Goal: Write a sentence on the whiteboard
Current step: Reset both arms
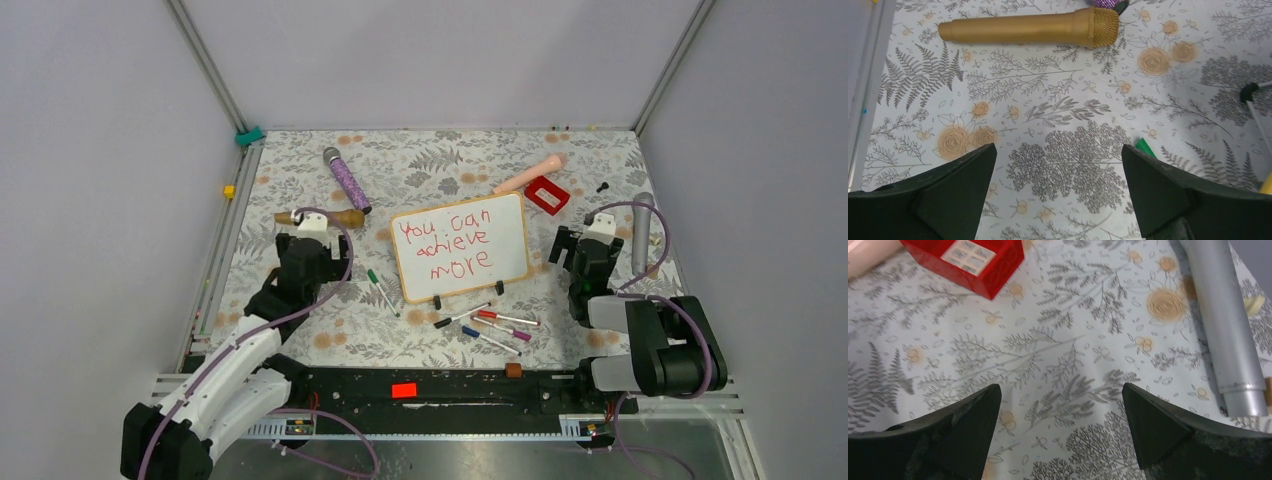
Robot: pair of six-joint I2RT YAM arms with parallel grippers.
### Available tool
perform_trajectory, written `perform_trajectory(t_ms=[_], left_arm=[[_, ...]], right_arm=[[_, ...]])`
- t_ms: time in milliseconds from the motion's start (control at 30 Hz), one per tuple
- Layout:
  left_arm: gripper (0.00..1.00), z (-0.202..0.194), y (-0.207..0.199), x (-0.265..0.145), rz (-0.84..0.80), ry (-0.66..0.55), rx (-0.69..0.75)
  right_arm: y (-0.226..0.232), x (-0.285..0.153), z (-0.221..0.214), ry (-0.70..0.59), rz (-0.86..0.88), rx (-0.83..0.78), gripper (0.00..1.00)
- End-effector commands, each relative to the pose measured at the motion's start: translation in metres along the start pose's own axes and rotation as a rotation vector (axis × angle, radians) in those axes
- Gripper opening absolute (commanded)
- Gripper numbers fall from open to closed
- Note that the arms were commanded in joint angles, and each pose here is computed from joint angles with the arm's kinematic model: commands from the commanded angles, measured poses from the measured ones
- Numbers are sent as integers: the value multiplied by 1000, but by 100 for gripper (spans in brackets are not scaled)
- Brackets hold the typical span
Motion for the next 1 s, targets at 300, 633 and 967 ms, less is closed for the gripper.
perform_trajectory(t_ms=[300, 633, 967], left_arm=[[99, -10, 25, 64, 84, -249, -62], [99, 14, 41, 91, 75, -345, -60], [97, -6, 60, 76, 156, -311, -65]], right_arm=[[20, 8, 37, -162, 116, 59, 100], [20, 8, 37, -164, 117, 59, 100], [20, 8, 37, -162, 117, 57, 99]])
Point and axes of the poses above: each gripper's point midway between its finger pads, its own x axis out along the fingers, its own y axis along the line the jaws close on, z = x × y, the point moved 7 cm from there along -x, back along the fingers, and after that the axes turned 14 degrees about x, right-handed, at the moved point
